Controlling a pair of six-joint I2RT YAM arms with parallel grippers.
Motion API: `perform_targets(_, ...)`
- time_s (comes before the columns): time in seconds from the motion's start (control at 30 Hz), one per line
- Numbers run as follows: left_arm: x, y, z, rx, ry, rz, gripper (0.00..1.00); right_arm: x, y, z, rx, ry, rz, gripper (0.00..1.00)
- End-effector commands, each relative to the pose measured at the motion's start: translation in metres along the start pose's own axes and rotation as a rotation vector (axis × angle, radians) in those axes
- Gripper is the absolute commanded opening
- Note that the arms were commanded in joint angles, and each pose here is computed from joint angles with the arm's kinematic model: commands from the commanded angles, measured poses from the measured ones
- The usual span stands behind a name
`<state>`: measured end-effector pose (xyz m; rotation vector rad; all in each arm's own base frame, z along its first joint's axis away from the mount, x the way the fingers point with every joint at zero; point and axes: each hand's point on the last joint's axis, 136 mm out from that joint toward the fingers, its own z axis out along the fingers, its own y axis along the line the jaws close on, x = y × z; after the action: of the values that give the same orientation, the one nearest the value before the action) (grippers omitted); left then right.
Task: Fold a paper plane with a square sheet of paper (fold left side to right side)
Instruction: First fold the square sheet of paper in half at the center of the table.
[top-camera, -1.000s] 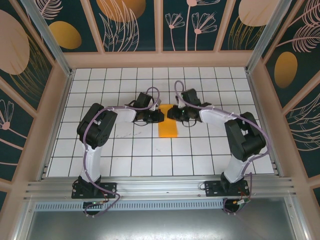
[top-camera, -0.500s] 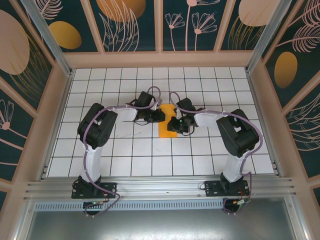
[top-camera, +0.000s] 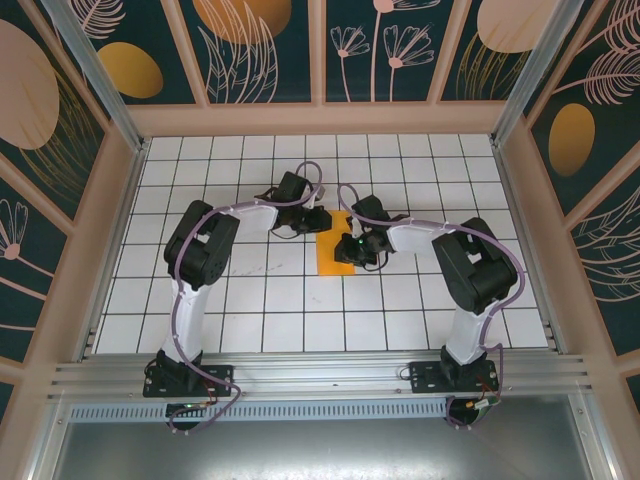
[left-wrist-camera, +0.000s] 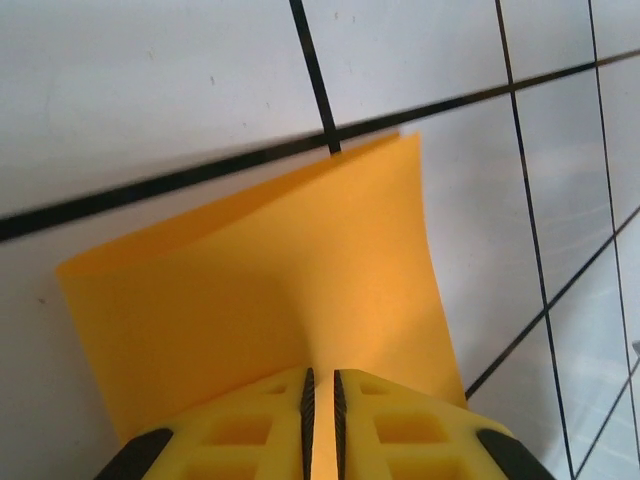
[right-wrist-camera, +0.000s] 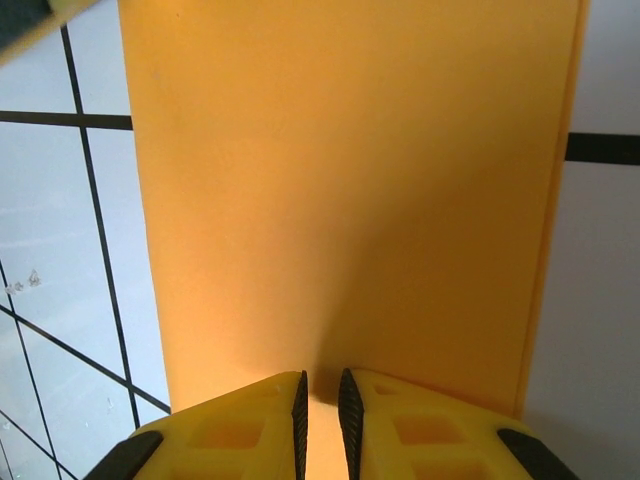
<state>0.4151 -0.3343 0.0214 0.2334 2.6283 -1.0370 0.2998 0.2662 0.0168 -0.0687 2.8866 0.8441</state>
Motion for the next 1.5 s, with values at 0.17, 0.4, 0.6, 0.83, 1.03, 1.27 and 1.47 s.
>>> perform_targets(0.17, -0.008, 0.031, 0.006, -0.082, -0.009, -0.035, 0.16, 0.032, -0.041, 0.011, 0.164, 0.111, 0.027, 0.21)
perform_targets(0.4, -0.038, 0.046, 0.007, -0.110, -0.054, -0.050, 0.16, 0.038, -0.044, 0.011, 0.172, 0.134, 0.022, 0.21)
perform_targets(0.6, -0.065, 0.057, 0.010, -0.124, -0.084, -0.066, 0.17, 0.040, -0.045, 0.010, 0.170, 0.136, 0.024, 0.21)
perform_targets(0.83, -0.097, 0.059, 0.011, -0.116, -0.129, -0.077, 0.18, 0.043, -0.046, 0.007, 0.170, 0.139, 0.020, 0.21)
perform_targets(1.03, -0.116, 0.054, 0.004, -0.098, -0.153, -0.069, 0.18, 0.041, -0.046, 0.003, 0.165, 0.128, 0.015, 0.21)
perform_targets(1.27, -0.120, 0.013, -0.063, -0.087, -0.263, 0.031, 0.21, -0.004, -0.002, -0.023, -0.028, -0.061, -0.068, 0.27)
perform_targets(1.47, -0.072, -0.006, -0.098, -0.018, -0.249, 0.014, 0.22, -0.047, 0.023, -0.067, -0.127, -0.279, -0.126, 0.49)
